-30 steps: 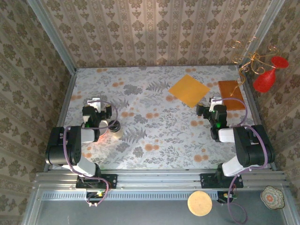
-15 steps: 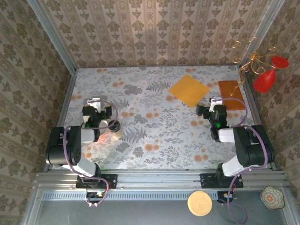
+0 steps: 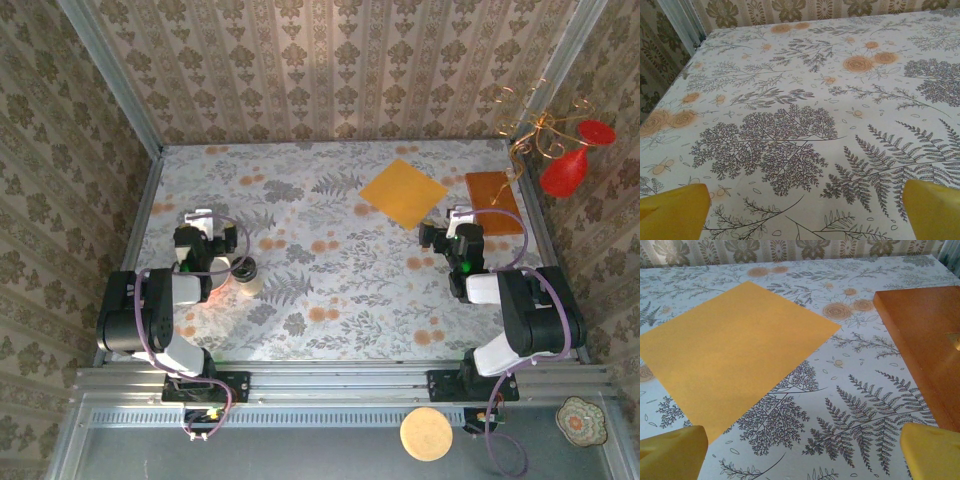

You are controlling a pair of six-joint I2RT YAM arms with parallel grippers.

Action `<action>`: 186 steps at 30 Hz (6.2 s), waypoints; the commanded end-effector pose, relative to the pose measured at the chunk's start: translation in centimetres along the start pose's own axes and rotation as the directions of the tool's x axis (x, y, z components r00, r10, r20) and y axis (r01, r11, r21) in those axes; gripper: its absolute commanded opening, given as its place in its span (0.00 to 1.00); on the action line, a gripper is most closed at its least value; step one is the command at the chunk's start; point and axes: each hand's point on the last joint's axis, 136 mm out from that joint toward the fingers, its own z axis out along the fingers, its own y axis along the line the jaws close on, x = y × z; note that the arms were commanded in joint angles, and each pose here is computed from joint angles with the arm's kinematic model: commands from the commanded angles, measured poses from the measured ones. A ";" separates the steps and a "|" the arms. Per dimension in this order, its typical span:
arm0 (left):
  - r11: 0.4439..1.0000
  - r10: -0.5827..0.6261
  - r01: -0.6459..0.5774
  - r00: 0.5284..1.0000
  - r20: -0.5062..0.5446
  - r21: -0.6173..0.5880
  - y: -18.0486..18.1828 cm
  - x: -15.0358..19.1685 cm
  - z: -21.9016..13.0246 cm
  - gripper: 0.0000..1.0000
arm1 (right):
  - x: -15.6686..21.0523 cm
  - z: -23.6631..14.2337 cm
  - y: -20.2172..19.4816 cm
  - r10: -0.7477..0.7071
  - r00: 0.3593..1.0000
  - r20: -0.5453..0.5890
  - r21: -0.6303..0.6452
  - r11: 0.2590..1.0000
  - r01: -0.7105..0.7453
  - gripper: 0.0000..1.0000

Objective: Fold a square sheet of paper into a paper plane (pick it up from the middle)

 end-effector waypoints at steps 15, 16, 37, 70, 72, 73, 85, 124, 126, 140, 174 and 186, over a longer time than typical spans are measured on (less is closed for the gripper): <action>0.995 -0.012 0.011 1.000 -0.005 -0.099 1.2 -4.0 -2.6 1.00 | -4.6 -3.9 1.4 -0.030 0.999 0.037 -0.015 0.999 0.030 1.00; 0.994 -0.034 0.034 0.999 -0.006 -0.102 1.4 -4.6 -3.0 1.00 | -4.9 -4.2 1.9 -0.032 0.999 0.026 -0.026 0.999 0.033 1.00; 0.851 -0.377 0.464 0.865 -0.332 0.244 -8.9 -9.2 -8.1 1.00 | -2.7 0.4 15.7 0.132 0.847 -0.515 -0.091 0.974 -0.207 1.00; 0.754 -0.144 0.504 0.753 -0.643 0.422 -27.3 -5.6 -5.9 0.99 | 2.4 13.5 14.8 0.299 0.633 -0.714 0.155 0.949 -0.274 0.60; 0.758 -0.141 0.502 0.749 -0.647 0.417 -27.3 -5.2 -5.9 0.99 | 3.2 13.3 14.9 0.295 0.613 -0.733 0.156 0.950 -0.272 0.59; 0.759 -0.140 0.503 0.747 -0.649 0.415 -27.3 -5.1 -5.8 0.99 | 3.6 13.1 15.0 0.293 0.603 -0.742 0.155 0.950 -0.271 0.59; 0.775 -0.142 0.504 0.727 -0.671 0.382 -27.2 -4.2 -5.0 0.95 | 9.3 4.8 16.9 0.147 0.440 -0.886 0.037 0.968 -0.248 0.56; 0.783 0.109 0.489 0.500 -0.859 0.384 -37.5 3.4 -8.5 0.49 | 9.9 -7.2 12.2 0.293 0.457 -0.839 0.131 0.926 -0.354 0.31; 0.781 0.111 0.494 0.491 -0.864 0.381 -37.7 3.6 -8.5 0.48 | 10.1 -7.0 12.4 0.289 0.451 -0.844 0.125 0.926 -0.357 0.30; 0.823 0.039 0.497 0.435 -0.899 0.276 -36.0 7.2 -7.3 0.38 | 11.3 -6.0 13.2 0.268 0.426 -0.864 0.107 0.925 -0.364 0.24; 0.734 -0.039 0.585 0.545 -0.837 0.347 -33.4 2.3 -7.8 0.34 | 6.3 -4.6 16.2 0.219 0.512 -0.831 -0.063 0.876 -0.478 0.25; 0.797 -0.125 0.573 0.463 -0.877 0.190 -32.6 5.9 -5.1 0.37 | 8.3 -3.1 17.4 0.219 0.442 -0.870 -0.040 0.861 -0.507 0.26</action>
